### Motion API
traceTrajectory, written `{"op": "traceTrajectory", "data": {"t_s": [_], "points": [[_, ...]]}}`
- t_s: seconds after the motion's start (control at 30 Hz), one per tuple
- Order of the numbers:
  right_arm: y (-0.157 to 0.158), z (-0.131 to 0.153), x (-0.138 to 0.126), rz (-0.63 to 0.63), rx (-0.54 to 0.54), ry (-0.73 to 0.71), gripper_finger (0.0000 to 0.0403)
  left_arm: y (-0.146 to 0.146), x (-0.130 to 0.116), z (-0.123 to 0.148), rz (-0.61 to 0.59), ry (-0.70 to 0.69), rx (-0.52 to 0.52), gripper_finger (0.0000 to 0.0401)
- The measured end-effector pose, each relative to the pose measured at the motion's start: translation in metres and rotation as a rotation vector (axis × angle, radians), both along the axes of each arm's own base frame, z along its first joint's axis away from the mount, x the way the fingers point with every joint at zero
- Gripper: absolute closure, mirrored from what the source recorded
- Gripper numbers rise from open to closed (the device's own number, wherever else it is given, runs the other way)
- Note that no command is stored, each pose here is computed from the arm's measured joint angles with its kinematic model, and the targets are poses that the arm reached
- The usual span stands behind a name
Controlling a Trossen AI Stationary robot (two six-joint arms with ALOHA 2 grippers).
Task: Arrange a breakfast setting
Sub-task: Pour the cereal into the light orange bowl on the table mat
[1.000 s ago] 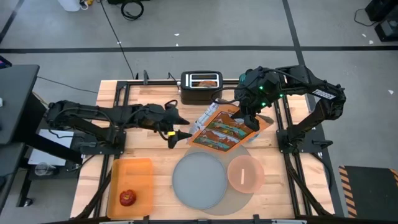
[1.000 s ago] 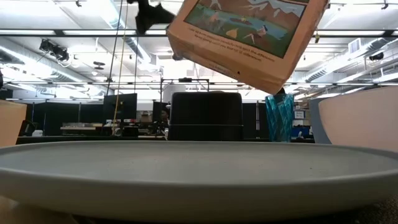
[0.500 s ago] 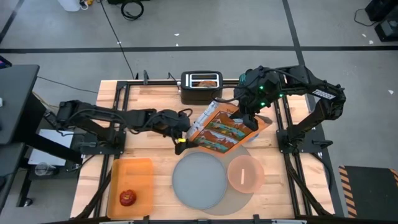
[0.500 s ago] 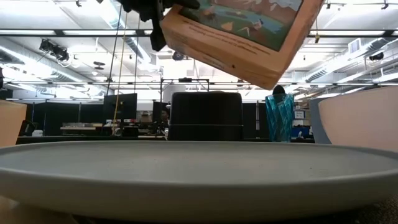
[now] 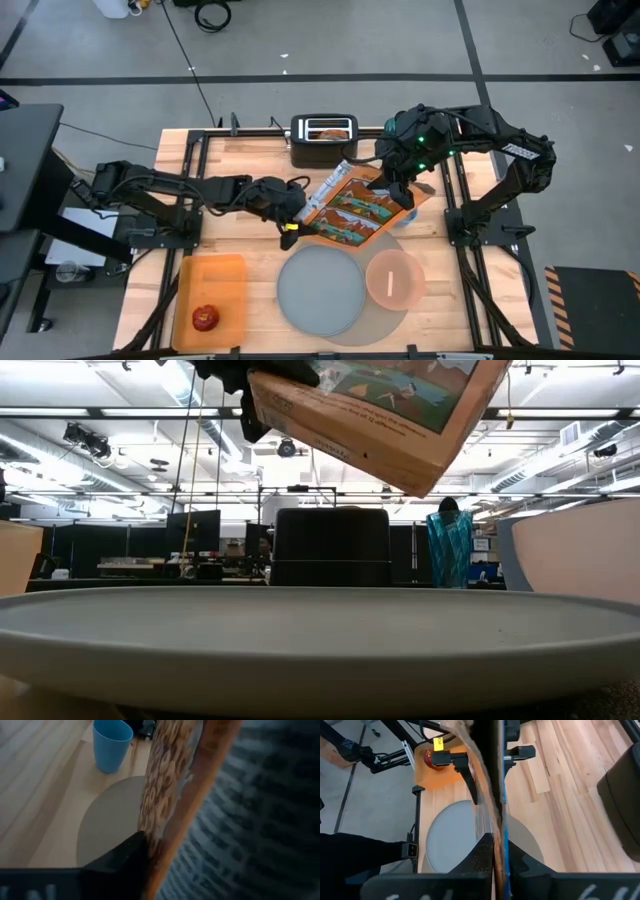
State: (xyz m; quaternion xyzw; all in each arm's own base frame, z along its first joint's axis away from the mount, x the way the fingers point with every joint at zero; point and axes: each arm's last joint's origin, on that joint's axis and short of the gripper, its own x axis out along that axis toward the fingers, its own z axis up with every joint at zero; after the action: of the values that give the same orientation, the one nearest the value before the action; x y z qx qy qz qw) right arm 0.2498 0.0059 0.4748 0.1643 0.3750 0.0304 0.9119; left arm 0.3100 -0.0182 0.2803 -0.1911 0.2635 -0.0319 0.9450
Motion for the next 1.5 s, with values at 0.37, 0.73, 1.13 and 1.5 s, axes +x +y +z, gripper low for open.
{"op": "traceTrajectory", "data": {"t_s": [0.37, 0.73, 1.13, 1.5], "points": [[0.004, 0.001, 0.0, 0.012, 0.008, -0.012, 0.0344, -0.001, -0.007, 0.004, -0.045, 0.02, -0.061, 0.0228], [0.004, 0.018, -0.023, 0.001, 0.065, -0.098, 0.0213, 0.009, -0.012, 0.04, -0.103, 0.117, 0.009, 0.0228], [-0.001, 0.044, -0.102, -0.141, 0.056, -0.213, 0.0186, 0.01, -0.026, 0.074, -0.175, 0.251, 0.005, 0.0228], [-0.004, 0.042, -0.125, -0.218, -0.015, -0.184, 0.0187, 0.004, 0.004, 0.087, -0.277, 0.393, -0.01, 0.0228]]}}
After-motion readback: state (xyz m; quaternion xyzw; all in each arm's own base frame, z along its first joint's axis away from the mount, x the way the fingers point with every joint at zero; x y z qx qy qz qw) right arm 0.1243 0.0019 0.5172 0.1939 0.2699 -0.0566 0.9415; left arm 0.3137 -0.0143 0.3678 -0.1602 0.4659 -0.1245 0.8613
